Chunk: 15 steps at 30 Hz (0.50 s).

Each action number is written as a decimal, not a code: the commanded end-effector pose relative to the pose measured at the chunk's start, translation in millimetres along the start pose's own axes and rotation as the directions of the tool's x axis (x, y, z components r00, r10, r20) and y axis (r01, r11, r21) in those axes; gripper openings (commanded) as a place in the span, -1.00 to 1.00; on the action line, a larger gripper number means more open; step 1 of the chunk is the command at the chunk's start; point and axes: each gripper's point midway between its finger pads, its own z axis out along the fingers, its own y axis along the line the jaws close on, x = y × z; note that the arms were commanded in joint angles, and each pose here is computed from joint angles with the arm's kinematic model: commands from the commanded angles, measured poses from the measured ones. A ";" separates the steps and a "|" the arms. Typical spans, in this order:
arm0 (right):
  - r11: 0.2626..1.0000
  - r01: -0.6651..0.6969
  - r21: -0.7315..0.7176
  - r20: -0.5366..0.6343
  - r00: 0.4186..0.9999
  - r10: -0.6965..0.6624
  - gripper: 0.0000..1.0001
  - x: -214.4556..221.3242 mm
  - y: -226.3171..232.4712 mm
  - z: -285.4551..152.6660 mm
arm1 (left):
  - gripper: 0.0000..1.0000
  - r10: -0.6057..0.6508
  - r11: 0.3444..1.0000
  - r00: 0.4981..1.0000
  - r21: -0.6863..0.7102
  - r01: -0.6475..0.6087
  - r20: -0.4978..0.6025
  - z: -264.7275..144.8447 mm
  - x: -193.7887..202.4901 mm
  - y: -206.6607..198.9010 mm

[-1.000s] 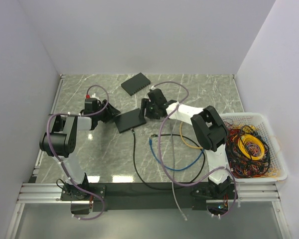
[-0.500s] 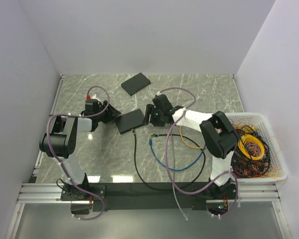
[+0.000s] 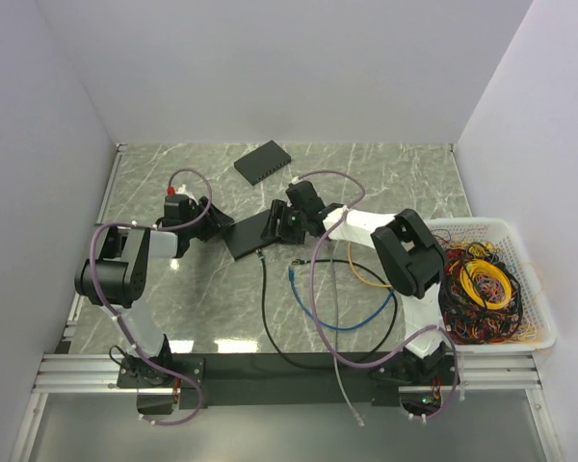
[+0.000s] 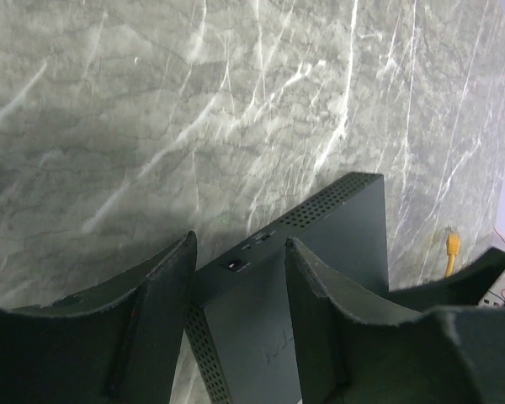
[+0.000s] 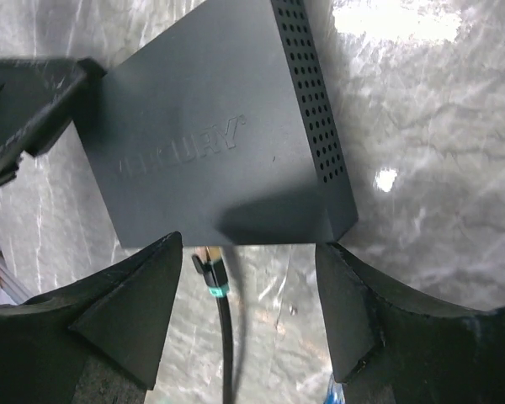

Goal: Insert the plug into the switch port

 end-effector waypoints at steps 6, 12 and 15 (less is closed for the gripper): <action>0.999 0.008 -0.041 0.053 0.999 -0.006 0.42 -31.0 17.7 18.7 | 0.08 -0.040 0.998 0.985 -0.062 0.030 -0.169 -17.9 64.9 14.5; 0.997 0.075 -0.032 0.062 0.995 -0.073 0.42 -33.2 14.9 12.4 | 0.11 -0.033 0.995 0.987 -0.096 0.018 -0.157 -17.4 60.6 17.5; 0.992 0.123 0.004 0.078 0.989 -0.123 0.43 -24.7 1.0 -3.4 | 0.12 -0.015 0.995 0.990 -0.100 0.000 -0.142 -13.2 49.2 12.7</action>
